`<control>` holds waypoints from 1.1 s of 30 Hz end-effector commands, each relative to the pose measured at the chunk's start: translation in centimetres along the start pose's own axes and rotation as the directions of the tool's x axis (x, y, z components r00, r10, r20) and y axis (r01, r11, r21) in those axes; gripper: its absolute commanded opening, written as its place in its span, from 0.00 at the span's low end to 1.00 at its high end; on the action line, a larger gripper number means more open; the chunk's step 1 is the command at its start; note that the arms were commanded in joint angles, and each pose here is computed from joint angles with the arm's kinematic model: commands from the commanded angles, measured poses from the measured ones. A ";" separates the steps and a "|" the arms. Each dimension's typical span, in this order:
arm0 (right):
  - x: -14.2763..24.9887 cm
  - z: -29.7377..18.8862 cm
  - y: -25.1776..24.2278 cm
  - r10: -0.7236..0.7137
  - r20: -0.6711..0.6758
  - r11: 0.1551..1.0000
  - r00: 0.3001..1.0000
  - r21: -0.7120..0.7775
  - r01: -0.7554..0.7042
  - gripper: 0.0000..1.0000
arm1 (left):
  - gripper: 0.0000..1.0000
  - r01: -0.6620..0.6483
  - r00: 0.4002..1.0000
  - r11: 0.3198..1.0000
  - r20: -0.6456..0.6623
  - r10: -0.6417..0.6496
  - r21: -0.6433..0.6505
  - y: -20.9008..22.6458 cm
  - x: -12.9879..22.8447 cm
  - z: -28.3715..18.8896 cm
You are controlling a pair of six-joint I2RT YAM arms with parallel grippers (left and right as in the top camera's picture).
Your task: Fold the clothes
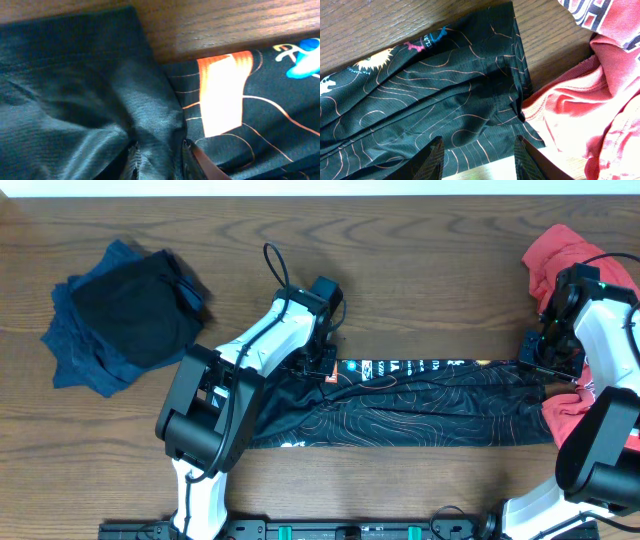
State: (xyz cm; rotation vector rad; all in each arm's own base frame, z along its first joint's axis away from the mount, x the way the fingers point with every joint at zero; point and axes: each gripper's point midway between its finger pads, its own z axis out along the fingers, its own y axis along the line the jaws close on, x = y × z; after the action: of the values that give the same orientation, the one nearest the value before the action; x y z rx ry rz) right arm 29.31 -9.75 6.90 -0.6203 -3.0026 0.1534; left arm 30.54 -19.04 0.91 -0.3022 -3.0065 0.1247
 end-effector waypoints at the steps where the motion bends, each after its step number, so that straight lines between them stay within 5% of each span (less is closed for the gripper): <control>1: -0.1 -0.5 -0.2 -0.006 0.016 1.000 1.000 -0.006 0.006 0.44 | 0.14 -0.020 1.000 0.999 0.017 0.020 -0.026 0.4 0.1 -0.6; 2: -0.1 -0.5 -0.2 -0.006 0.016 1.000 1.000 -0.006 0.006 0.44 | 0.06 -0.019 1.000 0.999 0.017 0.020 -0.025 0.4 0.1 -0.6; 11: -0.1 -0.5 -0.2 -0.006 0.016 1.000 1.000 -0.006 0.006 0.44 | 0.06 -0.014 1.000 1.000 -0.019 0.014 0.002 -0.2 2.0 -2.4; 20: -0.1 -0.5 -0.2 -0.006 0.017 1.000 1.000 -0.006 0.006 0.44 | 0.06 -0.114 0.989 0.992 0.100 0.109 0.048 -3.5 3.8 -7.6; 33: 0.0 -0.5 -0.2 -0.006 0.013 1.000 1.000 -0.006 0.007 0.44 | 0.06 -0.212 0.977 0.977 -0.019 0.212 0.006 -5.6 8.3 -4.9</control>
State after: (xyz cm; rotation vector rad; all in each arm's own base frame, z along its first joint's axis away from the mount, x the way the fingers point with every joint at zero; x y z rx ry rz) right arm 29.26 -9.74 6.90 -0.6197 -3.0008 0.1531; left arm 22.64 -22.77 7.66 -0.6316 -2.9697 0.1725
